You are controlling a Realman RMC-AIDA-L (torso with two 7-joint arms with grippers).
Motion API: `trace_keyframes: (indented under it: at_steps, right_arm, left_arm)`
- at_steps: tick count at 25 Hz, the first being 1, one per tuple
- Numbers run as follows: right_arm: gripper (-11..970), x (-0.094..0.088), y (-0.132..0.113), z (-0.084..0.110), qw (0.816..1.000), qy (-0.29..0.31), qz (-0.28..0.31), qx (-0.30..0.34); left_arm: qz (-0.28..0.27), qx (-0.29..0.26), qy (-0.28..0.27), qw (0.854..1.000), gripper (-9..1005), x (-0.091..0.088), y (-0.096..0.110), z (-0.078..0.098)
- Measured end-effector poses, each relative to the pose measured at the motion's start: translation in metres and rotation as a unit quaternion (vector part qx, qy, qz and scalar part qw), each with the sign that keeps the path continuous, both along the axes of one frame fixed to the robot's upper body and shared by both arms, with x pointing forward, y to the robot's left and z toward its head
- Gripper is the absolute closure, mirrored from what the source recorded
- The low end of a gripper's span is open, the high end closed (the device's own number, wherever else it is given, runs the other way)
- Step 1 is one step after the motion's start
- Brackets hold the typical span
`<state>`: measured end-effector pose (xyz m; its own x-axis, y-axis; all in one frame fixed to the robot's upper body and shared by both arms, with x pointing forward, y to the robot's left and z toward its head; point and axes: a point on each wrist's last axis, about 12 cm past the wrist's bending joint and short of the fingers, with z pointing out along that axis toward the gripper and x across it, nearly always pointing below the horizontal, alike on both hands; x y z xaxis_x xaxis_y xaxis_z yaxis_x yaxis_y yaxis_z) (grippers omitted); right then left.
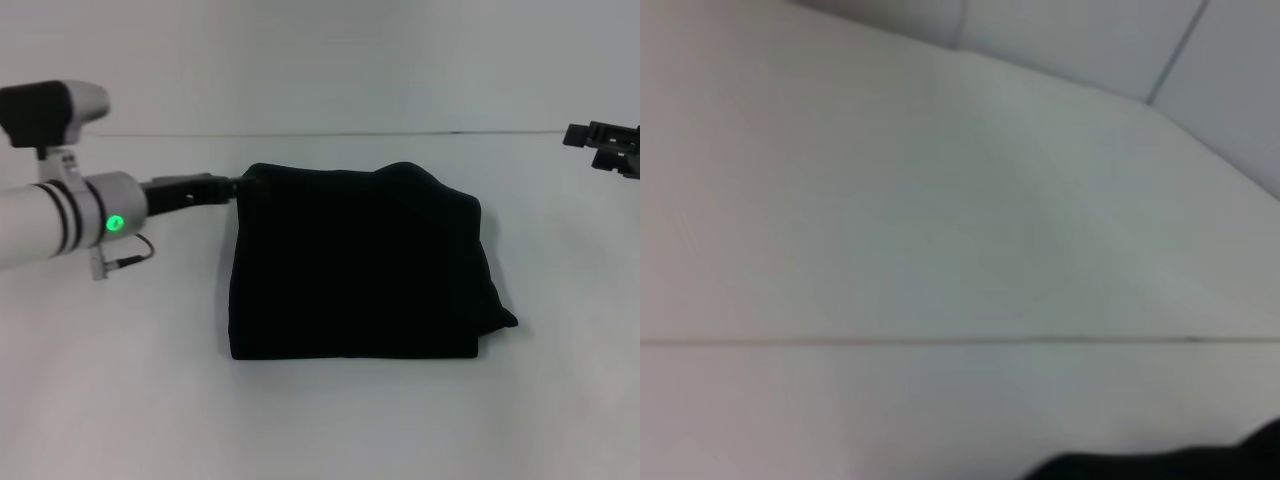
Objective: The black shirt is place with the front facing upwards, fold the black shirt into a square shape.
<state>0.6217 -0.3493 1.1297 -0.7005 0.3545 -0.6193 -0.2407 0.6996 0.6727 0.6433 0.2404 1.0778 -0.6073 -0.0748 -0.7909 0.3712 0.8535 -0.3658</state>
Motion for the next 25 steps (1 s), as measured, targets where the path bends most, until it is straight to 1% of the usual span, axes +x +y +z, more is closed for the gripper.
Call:
trace_keyframes:
  at_steps: [3,4,6,8,9,10,12,13,15,17,18,20,23,25]
  right_arm:
    - [107,-0.003,-0.007,0.003,1.0,-0.021,0.002,-0.003]
    - [106,-0.005,-0.009,0.004,0.999,-0.033,0.006,-0.001]
    - [103,-0.013,-0.013,0.008,0.997,-0.07,0.021,0.006]
    - [101,-0.022,-0.013,0.011,0.993,-0.112,0.048,0.007]
    - [99,-0.027,-0.011,0.012,0.988,-0.136,0.069,0.007]
    - [97,-0.032,-0.009,0.013,0.984,-0.154,0.089,0.004]
    - [93,-0.044,-0.001,0.015,0.974,-0.183,0.137,-0.005]
    - [91,-0.048,0.002,0.016,0.969,-0.19,0.156,-0.017]
    - [88,-0.057,0.009,0.019,0.962,-0.193,0.186,-0.042]
    - [84,-0.064,0.019,0.023,0.957,-0.193,0.204,-0.075]
    - [82,-0.066,0.023,0.026,0.954,-0.189,0.211,-0.094]
    - [81,-0.067,0.031,0.033,0.953,-0.168,0.223,-0.123]
    - [84,-0.062,0.041,0.038,0.954,-0.119,0.233,-0.148]
    - [85,-0.057,0.047,0.041,0.953,-0.099,0.232,-0.17]
  left_arm:
    - [0.0,-0.011,-0.02,1.0,84,-0.002,0.021,0.014]
    - [-0.015,-0.024,-0.03,0.999,83,-0.006,0.028,0.023]
    - [-0.056,-0.053,-0.048,0.996,82,-0.015,0.035,0.04]
    - [-0.124,-0.085,-0.072,0.986,82,-0.03,0.038,0.059]
    - [-0.155,-0.096,-0.08,0.98,82,-0.037,0.037,0.065]
    - [-0.188,-0.102,-0.088,0.973,82,-0.043,0.035,0.071]
    - [-0.26,-0.108,-0.099,0.954,81,-0.057,0.029,0.08]
    - [-0.285,-0.104,-0.103,0.947,81,-0.061,0.026,0.082]
    - [-0.346,-0.084,-0.105,0.929,83,-0.073,0.018,0.085]
    - [-0.37,-0.063,-0.099,0.921,86,-0.078,0.013,0.084]
    - [-0.379,-0.046,-0.092,0.92,87,-0.079,0.009,0.082]
    - [-0.382,-0.012,-0.078,0.921,87,-0.079,0.003,0.079]
    - [-0.369,0.034,-0.056,0.927,87,-0.076,-0.005,0.074]
    - [-0.362,0.046,-0.053,0.929,87,-0.073,-0.008,0.073]
